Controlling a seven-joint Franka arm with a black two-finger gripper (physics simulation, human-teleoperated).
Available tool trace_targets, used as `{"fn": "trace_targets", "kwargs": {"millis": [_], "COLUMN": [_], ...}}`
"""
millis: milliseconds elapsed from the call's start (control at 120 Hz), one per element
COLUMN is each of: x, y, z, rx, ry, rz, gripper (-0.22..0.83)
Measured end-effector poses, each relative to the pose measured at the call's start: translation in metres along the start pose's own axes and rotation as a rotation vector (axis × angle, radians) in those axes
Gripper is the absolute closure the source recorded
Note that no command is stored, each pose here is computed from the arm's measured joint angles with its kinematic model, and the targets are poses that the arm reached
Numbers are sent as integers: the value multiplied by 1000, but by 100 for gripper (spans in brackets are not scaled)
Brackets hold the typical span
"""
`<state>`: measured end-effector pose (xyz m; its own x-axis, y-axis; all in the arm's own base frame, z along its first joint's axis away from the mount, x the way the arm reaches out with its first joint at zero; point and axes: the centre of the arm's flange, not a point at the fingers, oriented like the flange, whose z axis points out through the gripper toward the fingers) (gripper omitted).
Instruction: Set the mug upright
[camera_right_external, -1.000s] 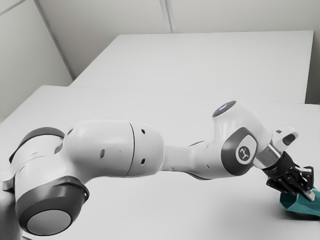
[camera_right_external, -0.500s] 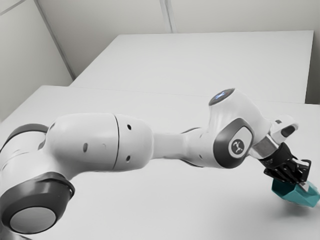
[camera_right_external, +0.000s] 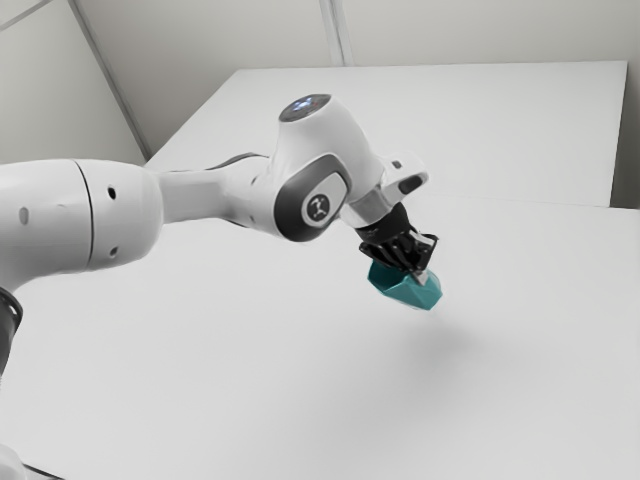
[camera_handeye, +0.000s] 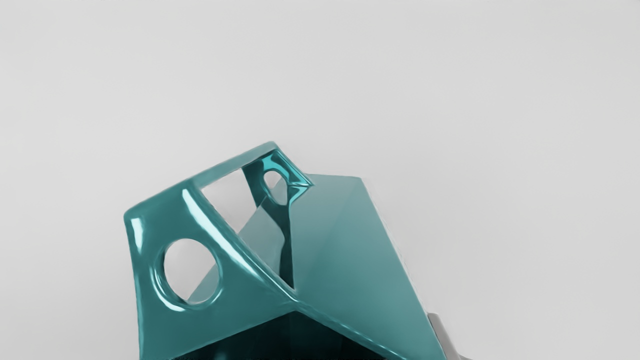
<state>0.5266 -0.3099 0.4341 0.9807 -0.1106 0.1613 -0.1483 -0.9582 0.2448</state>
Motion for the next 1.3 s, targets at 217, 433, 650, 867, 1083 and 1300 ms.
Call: {"fn": "trace_targets", "kwargs": {"millis": [217, 433, 650, 867, 1083, 1300], "x": [1, -8, -14, -22, -25, -26], "y": [-115, -209, -273, -303, -316, -318], "z": [-12, -19, -28, -23, -7, 6], "rx": [147, 229, 296, 359, 395, 402], "ry": [-56, -95, -121, -176, -226, -250], "rz": [-109, -230, -300, -313, -308, -305], "gripper": [78, 78, 78, 78, 78, 78]}}
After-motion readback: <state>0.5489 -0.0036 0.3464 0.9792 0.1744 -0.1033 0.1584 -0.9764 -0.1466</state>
